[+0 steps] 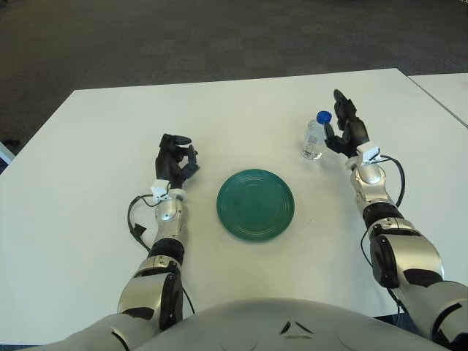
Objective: Put the bottle into the plate.
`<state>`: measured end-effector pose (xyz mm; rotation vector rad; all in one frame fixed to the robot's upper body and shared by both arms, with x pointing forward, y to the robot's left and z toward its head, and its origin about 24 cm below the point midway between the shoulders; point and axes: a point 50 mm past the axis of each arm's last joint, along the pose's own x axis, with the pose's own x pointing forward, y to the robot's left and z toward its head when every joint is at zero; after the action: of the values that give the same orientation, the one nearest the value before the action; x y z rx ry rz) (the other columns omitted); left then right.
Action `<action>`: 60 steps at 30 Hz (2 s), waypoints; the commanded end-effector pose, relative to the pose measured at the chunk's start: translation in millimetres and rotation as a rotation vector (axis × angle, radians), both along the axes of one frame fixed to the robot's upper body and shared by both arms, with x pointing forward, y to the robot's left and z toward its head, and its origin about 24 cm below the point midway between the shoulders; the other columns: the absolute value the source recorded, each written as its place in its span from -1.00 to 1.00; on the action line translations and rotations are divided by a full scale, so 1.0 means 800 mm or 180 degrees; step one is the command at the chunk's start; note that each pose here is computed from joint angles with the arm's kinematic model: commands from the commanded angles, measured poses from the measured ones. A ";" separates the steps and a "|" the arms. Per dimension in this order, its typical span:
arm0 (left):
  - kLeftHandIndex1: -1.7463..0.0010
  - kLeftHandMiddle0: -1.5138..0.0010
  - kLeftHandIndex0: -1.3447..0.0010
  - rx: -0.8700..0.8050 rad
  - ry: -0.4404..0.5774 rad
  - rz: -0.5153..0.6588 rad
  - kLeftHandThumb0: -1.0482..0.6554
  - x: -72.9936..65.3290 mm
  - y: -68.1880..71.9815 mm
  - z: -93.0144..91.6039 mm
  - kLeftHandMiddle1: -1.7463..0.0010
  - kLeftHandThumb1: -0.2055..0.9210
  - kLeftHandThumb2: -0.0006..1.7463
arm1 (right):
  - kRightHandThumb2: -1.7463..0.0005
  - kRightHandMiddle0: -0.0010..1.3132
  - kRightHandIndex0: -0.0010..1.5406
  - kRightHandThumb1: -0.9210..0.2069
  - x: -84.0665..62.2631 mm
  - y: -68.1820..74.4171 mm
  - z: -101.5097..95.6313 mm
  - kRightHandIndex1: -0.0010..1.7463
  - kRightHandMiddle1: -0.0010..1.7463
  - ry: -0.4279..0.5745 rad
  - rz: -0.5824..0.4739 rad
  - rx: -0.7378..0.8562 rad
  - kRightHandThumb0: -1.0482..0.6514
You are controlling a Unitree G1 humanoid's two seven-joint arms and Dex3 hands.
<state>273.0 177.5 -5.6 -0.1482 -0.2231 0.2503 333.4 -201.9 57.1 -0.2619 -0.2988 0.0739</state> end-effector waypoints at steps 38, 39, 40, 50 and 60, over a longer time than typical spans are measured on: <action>-0.74 0.78 0.85 -0.0029 0.0360 0.0034 -0.77 -0.038 -0.001 -0.039 -0.72 1.00 -0.23 | 0.16 -1.00 -1.00 -1.00 -0.033 0.011 -0.019 -1.00 -1.00 -0.0069 0.0496 -0.0507 -1.00; -0.73 0.77 0.85 -0.0029 0.0356 0.0033 -0.77 -0.037 -0.001 -0.039 -0.71 1.00 -0.24 | 0.16 -1.00 -1.00 -1.00 -0.034 0.012 -0.020 -1.00 -1.00 -0.0069 0.0502 -0.0507 -1.00; -0.73 0.77 0.84 -0.0028 0.0350 0.0028 -0.77 -0.038 -0.002 -0.039 -0.71 1.00 -0.24 | 0.16 -1.00 -1.00 -1.00 -0.035 0.013 -0.021 -1.00 -1.00 -0.0063 0.0511 -0.0507 -1.00; -0.71 0.74 0.85 -0.0022 0.0275 0.0003 -0.75 -0.038 -0.010 -0.036 -0.68 1.00 -0.25 | 0.22 -1.00 -1.00 -1.00 -0.041 0.016 -0.028 -1.00 -1.00 -0.0009 0.0482 -0.0555 -1.00; -0.71 0.74 0.86 -0.0025 0.0201 -0.0032 -0.76 -0.037 -0.021 -0.032 -0.69 1.00 -0.24 | 0.33 -0.90 -0.95 -1.00 -0.042 0.016 -0.030 -0.98 -0.95 -0.0076 0.0287 -0.0410 -1.00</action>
<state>270.4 167.1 -0.7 -0.1190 -0.2833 0.2093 301.1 -189.8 33.9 -0.4166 -0.3209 0.2081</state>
